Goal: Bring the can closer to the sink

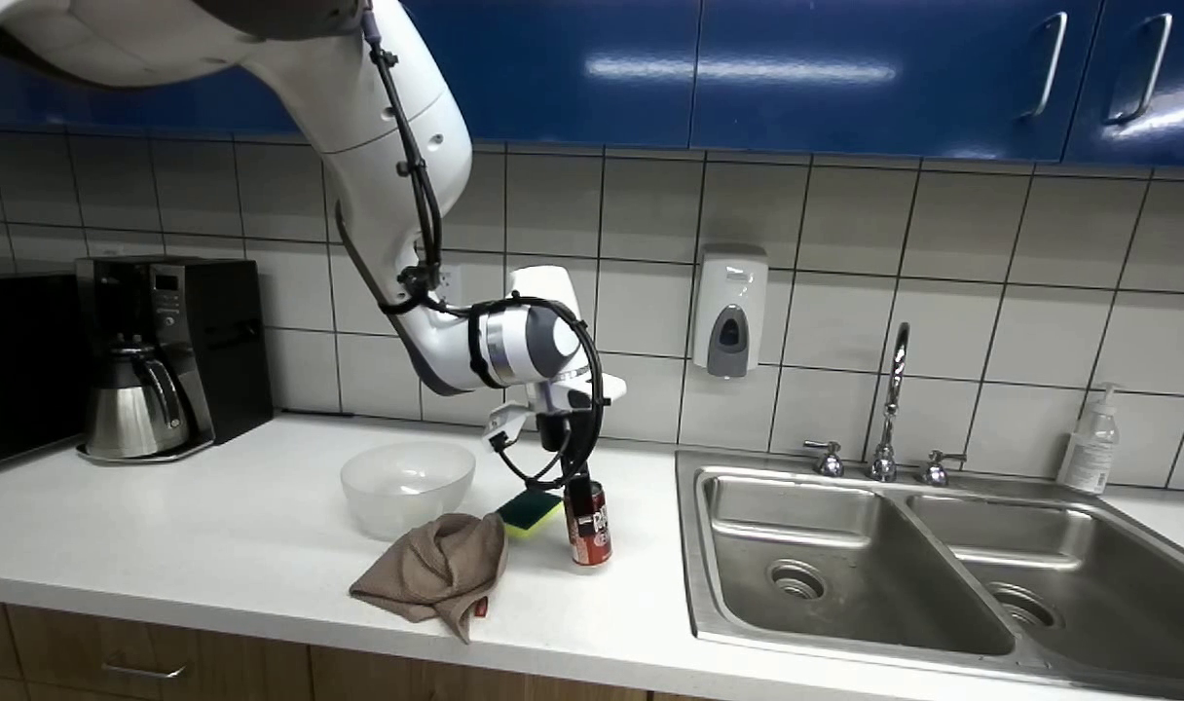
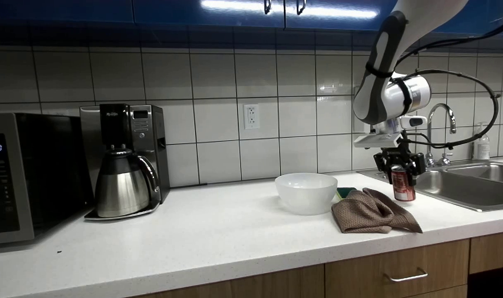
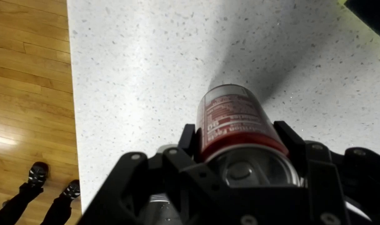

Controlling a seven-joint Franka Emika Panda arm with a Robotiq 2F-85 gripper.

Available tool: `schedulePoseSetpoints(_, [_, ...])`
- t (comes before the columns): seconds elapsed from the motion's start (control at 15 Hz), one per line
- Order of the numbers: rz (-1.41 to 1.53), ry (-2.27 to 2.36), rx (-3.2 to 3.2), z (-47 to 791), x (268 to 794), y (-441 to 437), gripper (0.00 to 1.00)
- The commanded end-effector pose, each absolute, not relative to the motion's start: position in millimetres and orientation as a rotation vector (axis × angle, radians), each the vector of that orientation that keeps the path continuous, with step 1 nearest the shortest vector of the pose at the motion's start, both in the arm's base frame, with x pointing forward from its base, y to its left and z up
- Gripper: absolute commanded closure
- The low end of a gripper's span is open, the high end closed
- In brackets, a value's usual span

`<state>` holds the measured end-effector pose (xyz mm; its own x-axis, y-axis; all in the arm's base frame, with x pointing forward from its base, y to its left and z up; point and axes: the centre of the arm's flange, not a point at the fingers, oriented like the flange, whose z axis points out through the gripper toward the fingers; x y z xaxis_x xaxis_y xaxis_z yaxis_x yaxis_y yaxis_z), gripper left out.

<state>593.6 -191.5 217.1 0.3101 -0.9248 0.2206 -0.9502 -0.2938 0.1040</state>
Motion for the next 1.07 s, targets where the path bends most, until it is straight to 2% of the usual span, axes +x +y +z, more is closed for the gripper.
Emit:
schedulePoseSetpoints(0.0, [0.190,-1.769,2.329,218,592,-195,0.60])
schedulePoseSetpoints(0.53, [0.165,-1.816,2.279,207,591,-198,0.60])
schedulePoseSetpoints(0.6, [0.159,-1.819,2.273,207,592,-197,0.10])
schedulePoseSetpoints(0.8, [0.165,-1.815,2.276,213,594,-193,0.01])
schedulePoseSetpoints(1.0, [0.187,-1.777,2.288,228,601,-179,0.00])
